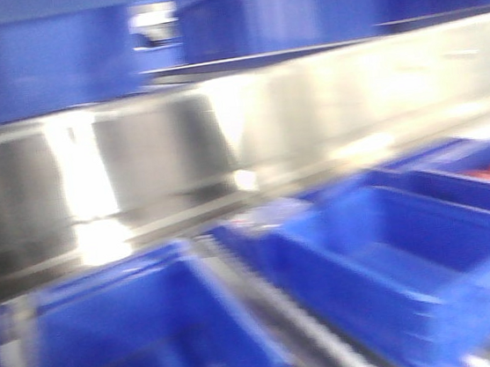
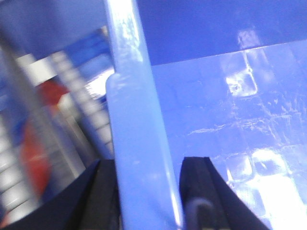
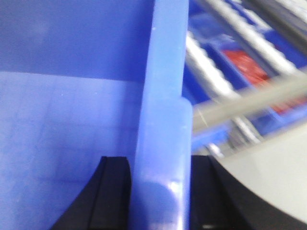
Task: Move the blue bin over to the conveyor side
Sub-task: 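Hold the blue bin with both grippers while the base turns away from the shelf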
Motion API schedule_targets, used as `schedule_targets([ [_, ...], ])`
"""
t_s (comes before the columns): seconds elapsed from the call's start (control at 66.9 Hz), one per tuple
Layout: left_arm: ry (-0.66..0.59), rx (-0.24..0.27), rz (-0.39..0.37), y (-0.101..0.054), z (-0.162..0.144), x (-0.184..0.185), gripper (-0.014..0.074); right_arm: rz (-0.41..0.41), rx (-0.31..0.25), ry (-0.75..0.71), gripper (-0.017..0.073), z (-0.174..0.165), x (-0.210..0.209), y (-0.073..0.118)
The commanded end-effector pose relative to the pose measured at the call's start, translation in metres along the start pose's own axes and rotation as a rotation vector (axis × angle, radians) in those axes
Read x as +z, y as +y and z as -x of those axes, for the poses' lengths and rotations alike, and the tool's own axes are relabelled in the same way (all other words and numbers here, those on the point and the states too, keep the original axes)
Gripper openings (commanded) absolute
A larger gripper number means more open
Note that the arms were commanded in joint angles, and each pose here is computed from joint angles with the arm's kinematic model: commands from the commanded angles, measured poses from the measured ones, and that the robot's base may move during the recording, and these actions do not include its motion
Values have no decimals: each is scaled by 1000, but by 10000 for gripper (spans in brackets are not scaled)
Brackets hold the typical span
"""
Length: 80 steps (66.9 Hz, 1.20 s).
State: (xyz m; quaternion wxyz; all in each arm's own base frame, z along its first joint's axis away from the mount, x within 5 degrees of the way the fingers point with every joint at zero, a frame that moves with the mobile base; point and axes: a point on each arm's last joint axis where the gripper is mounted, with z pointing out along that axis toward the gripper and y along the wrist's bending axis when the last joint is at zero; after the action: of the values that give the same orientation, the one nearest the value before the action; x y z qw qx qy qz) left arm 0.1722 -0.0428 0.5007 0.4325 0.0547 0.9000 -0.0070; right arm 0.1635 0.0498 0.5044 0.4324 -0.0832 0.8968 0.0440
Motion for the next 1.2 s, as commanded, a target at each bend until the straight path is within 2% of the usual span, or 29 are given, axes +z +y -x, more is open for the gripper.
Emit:
schedule_targets([
  [0.0,-113,10,-81,-7,8,-11,-17,39,-15,-120,-79,9,-9,3],
  [1.181,-113,10,-81,-7,8,-11,-17,39,-15,-120,-79,9,-9,3],
])
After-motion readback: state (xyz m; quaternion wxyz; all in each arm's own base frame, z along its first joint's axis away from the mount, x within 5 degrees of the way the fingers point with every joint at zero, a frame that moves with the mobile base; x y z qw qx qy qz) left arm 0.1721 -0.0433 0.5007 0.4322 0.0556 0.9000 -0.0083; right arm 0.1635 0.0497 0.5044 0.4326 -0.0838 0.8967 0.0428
